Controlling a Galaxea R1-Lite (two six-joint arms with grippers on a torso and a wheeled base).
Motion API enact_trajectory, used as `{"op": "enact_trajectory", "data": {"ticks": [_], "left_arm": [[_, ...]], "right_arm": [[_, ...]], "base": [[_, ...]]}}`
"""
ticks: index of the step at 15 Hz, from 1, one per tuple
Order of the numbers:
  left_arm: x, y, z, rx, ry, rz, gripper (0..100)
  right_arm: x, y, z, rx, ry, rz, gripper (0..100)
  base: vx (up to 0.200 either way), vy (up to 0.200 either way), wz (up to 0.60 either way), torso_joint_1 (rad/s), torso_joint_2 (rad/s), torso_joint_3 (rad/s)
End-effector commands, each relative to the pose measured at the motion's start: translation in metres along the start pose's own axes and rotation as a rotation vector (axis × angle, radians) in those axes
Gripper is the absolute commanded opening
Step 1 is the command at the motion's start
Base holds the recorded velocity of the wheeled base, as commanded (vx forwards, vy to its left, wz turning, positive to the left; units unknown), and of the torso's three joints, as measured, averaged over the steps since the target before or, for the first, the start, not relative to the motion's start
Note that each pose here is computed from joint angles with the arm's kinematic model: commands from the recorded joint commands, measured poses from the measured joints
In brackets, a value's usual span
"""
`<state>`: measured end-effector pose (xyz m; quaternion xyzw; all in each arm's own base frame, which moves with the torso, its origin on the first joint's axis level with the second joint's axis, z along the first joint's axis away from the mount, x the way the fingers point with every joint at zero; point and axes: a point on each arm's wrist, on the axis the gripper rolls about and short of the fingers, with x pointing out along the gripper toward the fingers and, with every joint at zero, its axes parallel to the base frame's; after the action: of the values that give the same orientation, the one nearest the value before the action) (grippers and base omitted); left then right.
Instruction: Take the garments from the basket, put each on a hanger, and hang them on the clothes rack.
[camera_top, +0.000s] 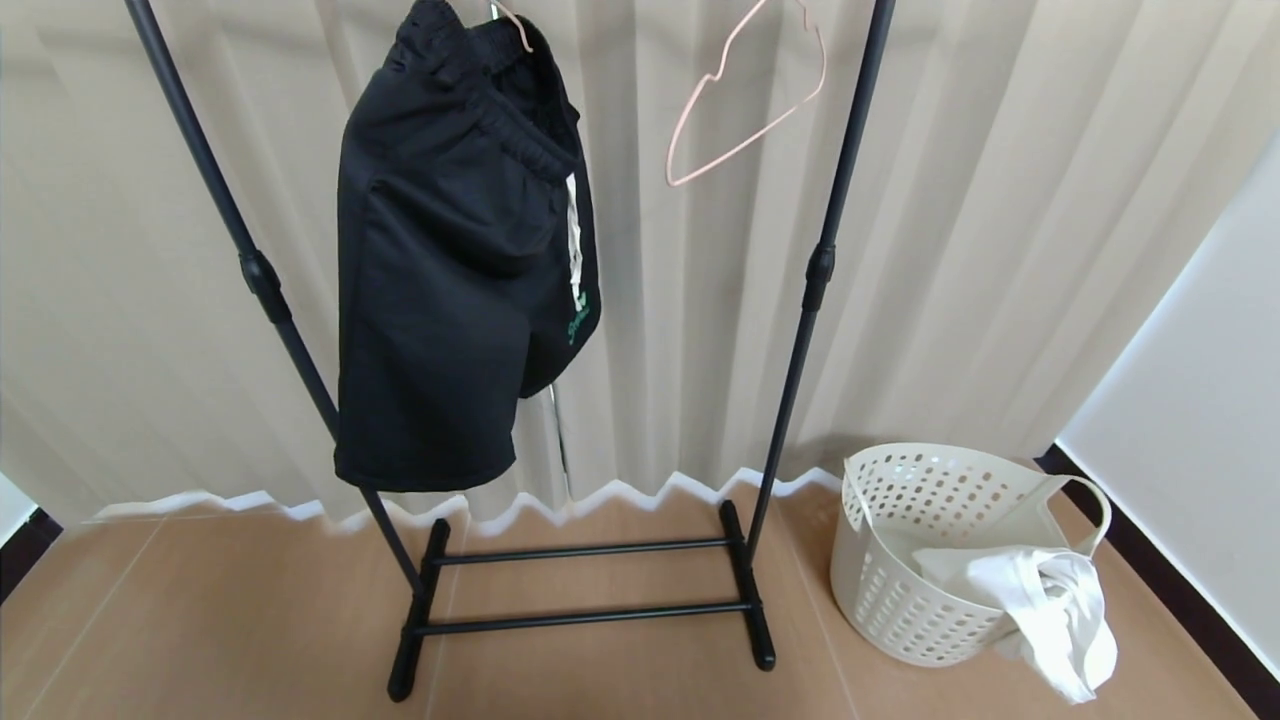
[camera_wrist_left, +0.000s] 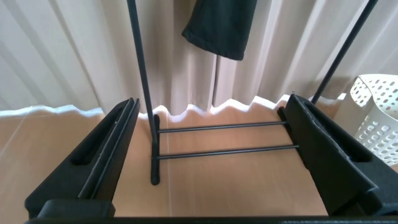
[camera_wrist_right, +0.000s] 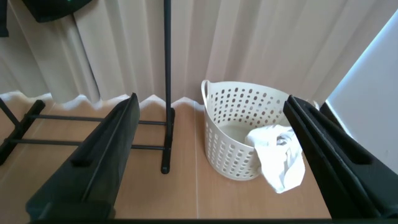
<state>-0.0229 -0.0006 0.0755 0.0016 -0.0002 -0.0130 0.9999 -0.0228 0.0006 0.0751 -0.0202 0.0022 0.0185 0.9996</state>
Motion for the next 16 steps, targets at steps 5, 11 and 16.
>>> {"op": "enact_trajectory", "data": {"ticks": [5, 11, 16], "left_arm": [[0.0001, -0.0001, -0.0002, 0.001, 0.002, -0.003, 100], [0.0001, -0.0001, -0.0002, 0.001, 0.002, -0.005, 100], [0.0001, -0.0002, -0.0002, 0.001, 0.002, -0.006, 100]], "right_arm": [[0.0000, 0.0000, -0.0002, 0.010, 0.001, 0.002, 100], [0.0000, 0.0002, -0.0002, 0.008, 0.001, 0.011, 100], [0.0000, 0.0007, -0.0004, 0.008, 0.001, 0.032, 100]], "base": [[0.000, 0.000, 0.00, -0.017, 0.44, 0.414], [0.000, 0.000, 0.00, 0.016, 0.16, 0.168], [0.000, 0.000, -0.48, 0.003, 0.01, 0.008]]}}
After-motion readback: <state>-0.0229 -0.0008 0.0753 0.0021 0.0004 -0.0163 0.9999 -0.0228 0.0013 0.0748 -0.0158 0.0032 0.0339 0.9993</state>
